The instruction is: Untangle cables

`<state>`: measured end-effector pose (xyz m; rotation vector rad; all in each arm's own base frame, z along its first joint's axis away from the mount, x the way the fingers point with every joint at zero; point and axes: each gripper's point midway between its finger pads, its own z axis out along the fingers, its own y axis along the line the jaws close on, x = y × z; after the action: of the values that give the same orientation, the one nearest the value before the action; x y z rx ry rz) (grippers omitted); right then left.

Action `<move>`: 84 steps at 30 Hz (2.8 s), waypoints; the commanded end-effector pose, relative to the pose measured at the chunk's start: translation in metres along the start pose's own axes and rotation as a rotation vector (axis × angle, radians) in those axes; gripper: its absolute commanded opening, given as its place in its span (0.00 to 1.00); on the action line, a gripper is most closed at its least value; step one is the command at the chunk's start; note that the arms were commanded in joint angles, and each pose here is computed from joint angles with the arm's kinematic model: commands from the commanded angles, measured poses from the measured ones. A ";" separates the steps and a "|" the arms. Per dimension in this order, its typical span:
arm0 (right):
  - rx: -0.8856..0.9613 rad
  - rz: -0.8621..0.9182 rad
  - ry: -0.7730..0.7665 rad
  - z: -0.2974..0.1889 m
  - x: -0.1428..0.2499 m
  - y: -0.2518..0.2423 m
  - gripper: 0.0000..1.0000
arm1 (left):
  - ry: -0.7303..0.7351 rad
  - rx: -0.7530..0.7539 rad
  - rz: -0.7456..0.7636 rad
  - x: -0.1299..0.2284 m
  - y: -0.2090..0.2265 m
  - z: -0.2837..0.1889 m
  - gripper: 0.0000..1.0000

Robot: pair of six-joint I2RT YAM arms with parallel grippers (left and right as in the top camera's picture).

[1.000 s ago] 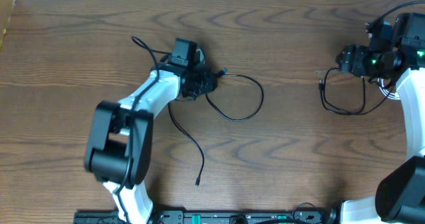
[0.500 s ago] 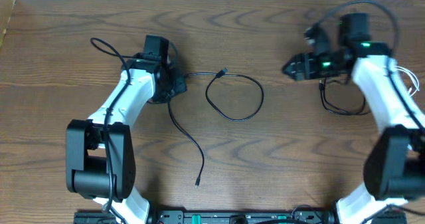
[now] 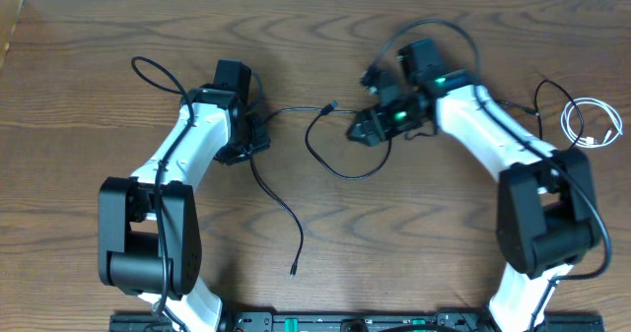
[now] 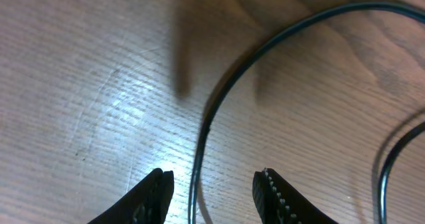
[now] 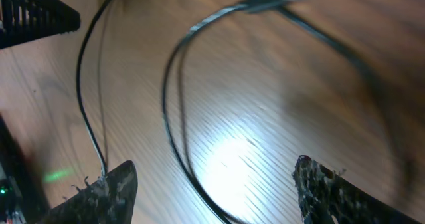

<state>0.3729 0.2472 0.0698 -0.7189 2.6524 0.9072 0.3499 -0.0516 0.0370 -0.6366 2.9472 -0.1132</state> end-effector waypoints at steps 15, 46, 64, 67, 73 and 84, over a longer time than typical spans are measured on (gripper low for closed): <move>0.013 0.018 0.085 0.075 0.017 0.035 0.73 | 0.133 -0.104 -0.019 0.039 0.028 0.014 0.44; -0.280 0.113 0.196 0.108 0.048 0.056 0.68 | 0.106 0.274 -0.027 0.033 -0.047 0.026 0.50; -0.561 0.156 0.220 0.123 0.056 0.081 0.61 | 0.043 0.433 0.007 0.014 -0.079 0.016 0.49; -0.568 0.145 0.210 0.123 0.053 0.082 0.58 | 0.025 0.441 0.011 0.010 -0.081 0.015 0.49; -0.577 0.164 0.182 0.123 0.042 0.084 0.49 | -0.031 0.410 0.009 -0.001 -0.077 0.017 0.49; -0.575 0.165 0.176 0.125 0.040 0.085 0.24 | -0.064 0.432 0.017 -0.009 -0.082 0.015 0.49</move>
<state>0.3093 0.3697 0.0135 -0.7412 2.5963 1.7620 0.3928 -0.1252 0.0372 -0.5170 2.7226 -0.7091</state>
